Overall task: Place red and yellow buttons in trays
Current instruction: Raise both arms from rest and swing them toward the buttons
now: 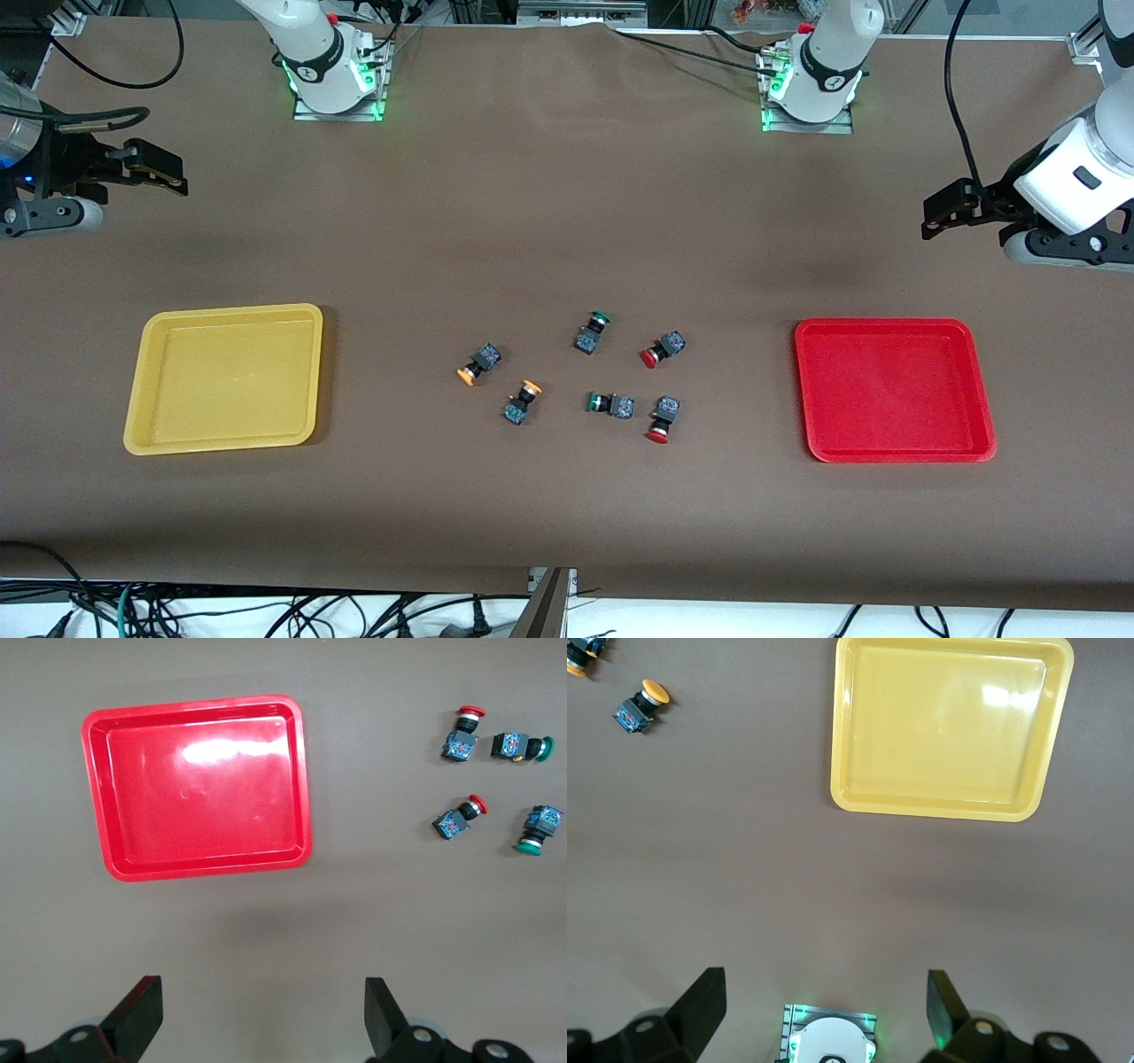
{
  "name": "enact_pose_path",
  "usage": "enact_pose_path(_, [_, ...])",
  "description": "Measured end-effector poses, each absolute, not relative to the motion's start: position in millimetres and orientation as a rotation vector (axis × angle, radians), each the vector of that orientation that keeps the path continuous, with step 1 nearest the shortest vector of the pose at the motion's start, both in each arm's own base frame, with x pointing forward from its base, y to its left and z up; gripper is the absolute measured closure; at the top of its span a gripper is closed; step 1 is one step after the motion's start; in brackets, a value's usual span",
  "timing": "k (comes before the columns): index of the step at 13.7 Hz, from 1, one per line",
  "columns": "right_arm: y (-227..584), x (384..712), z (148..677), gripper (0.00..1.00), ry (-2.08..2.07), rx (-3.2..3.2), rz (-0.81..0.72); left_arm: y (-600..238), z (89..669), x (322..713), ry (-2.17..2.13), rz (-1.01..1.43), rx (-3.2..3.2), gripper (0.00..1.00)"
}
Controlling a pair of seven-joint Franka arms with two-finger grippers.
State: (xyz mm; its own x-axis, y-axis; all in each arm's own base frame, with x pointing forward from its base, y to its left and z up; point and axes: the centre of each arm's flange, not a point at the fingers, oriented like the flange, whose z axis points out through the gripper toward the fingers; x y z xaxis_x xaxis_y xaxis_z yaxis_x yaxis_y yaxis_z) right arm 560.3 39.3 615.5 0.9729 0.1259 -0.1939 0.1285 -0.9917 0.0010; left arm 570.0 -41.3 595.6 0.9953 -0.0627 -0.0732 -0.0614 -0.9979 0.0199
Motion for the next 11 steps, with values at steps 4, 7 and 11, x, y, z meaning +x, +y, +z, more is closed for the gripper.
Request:
enact_pose_path(4, [39.2, 560.3, 615.6, 0.00, 0.200, 3.107, -0.303, -41.3, 591.1, 571.4, -0.097, -0.128, 3.120, 0.00])
enact_pose_path(7, [39.2, 560.3, 615.6, 0.00, 0.200, 3.106, -0.303, -41.3, 590.8, 571.5, -0.097, -0.129, 3.120, 0.00])
enact_pose_path(11, [39.3, 562.0, 616.0, 0.00, 0.203, 3.108, -0.286, -41.3, 590.8, 571.5, -0.097, -0.129, 3.120, 0.00])
